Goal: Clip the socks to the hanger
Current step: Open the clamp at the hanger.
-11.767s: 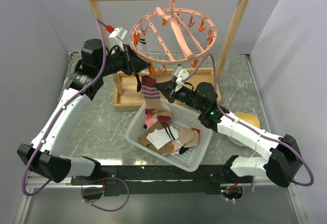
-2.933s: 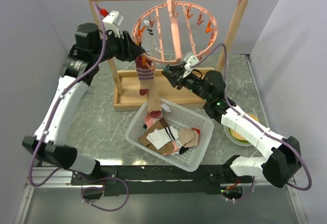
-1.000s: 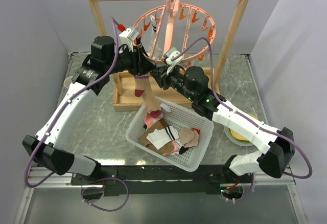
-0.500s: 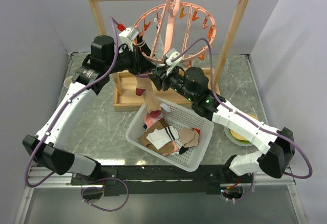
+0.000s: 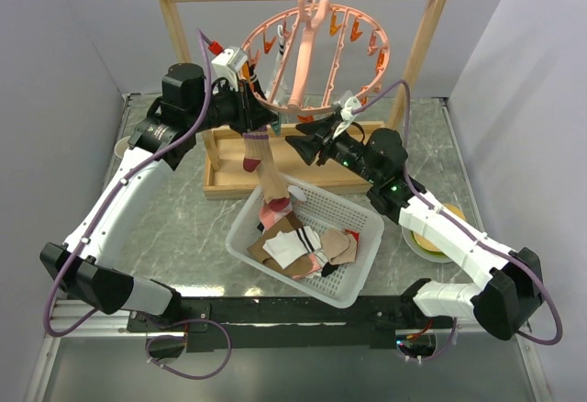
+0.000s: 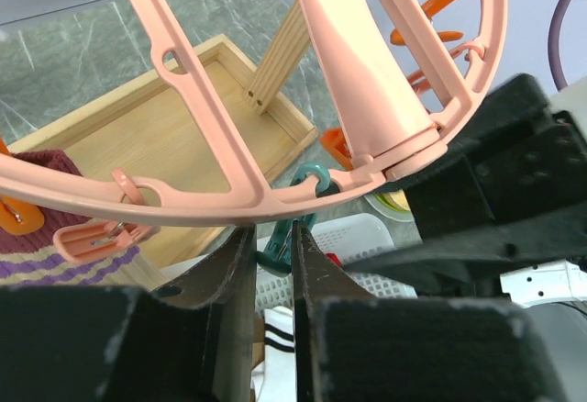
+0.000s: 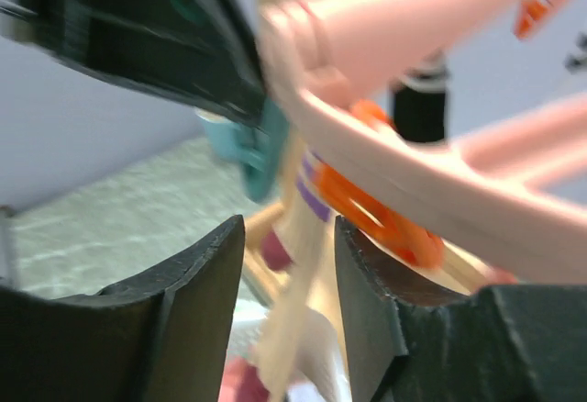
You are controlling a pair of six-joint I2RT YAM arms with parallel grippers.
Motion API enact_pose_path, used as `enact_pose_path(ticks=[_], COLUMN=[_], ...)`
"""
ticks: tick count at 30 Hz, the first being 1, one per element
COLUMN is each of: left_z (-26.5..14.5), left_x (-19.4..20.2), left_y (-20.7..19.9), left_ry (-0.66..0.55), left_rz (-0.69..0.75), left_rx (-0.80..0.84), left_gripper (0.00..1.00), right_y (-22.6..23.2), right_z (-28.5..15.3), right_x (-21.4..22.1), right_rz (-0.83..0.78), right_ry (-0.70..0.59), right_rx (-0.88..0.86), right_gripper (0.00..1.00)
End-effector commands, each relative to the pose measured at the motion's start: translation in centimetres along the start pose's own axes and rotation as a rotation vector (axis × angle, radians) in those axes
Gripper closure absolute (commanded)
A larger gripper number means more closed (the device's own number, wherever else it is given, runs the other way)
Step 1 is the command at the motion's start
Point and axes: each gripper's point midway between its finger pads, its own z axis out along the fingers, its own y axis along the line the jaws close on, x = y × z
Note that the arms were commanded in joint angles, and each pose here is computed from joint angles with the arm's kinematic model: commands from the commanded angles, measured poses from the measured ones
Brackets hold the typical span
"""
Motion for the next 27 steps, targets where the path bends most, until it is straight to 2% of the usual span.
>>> enact_pose_path(ticks=[1, 5, 12, 20, 27], left_z=[-1.7, -1.7, -1.6, -1.7, -1.4], left_x=[-2.8, -2.9, -2.8, -2.2, -1.5], left_y=[-1.8, -1.9, -2.1, -2.6, -2.9], left_ry=[-0.081, -0.084, -0.077, -0.065, -0.051], left_rz=[0.038, 0.040, 0.025, -0.021, -0.054], left_rx=[0.022, 0.023, 0.039, 0.069, 0.088], left_gripper=[0.90, 0.90, 0.90, 0.90, 0.90], right_y=[3.8, 5.0, 3.7, 2.3, 2.7], right_z=[0.5, 0.8, 1.4, 2.2, 2.5], right_x=[-3.6, -3.7, -3.0, -4.1, -4.2], right_rz=[0.036, 0.073, 0.105, 0.114, 0.128], right_ry=[-0.111, -0.113, -0.097, -0.153, -0.169], right_rx=[-0.212, -0.288, -0.213, -0.118, -0.119], right_gripper=[0.51, 0.53, 0.54, 0.59, 0.62])
